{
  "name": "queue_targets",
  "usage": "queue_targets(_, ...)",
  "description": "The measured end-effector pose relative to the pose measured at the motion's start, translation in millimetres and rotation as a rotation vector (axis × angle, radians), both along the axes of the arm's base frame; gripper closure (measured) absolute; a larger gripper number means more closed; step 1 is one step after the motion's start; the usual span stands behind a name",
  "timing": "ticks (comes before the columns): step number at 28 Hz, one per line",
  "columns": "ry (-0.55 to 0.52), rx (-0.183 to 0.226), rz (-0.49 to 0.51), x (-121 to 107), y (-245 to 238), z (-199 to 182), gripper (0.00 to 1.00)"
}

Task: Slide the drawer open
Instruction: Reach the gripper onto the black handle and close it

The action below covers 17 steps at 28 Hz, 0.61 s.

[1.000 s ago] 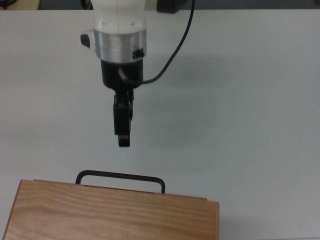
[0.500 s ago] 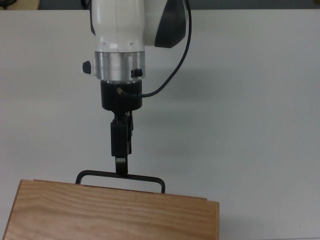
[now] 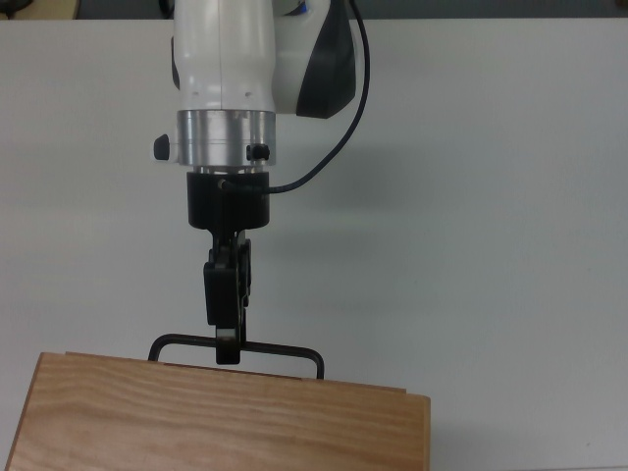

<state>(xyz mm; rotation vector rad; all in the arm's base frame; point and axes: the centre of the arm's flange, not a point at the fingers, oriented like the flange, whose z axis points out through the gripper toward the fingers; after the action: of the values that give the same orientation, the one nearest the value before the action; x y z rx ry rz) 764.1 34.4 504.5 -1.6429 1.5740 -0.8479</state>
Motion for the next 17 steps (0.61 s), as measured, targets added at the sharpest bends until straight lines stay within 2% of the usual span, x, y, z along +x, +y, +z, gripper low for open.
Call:
queue_targets(3,-0.002,0.001,-0.001,1.3,-0.6,-2.8,0.58)
queue_targets(4,-0.001,0.001,-0.001,1.6,-0.5,-3.7,0.65)
queue_targets(8,0.003,0.000,0.000,1.7,-0.2,-6.2,0.77)
queue_targets(9,0.004,0.003,-0.002,1.7,-0.3,-6.9,0.83)
queue_targets(17,0.005,0.008,-0.005,1.5,0.0,-6.8,0.83)
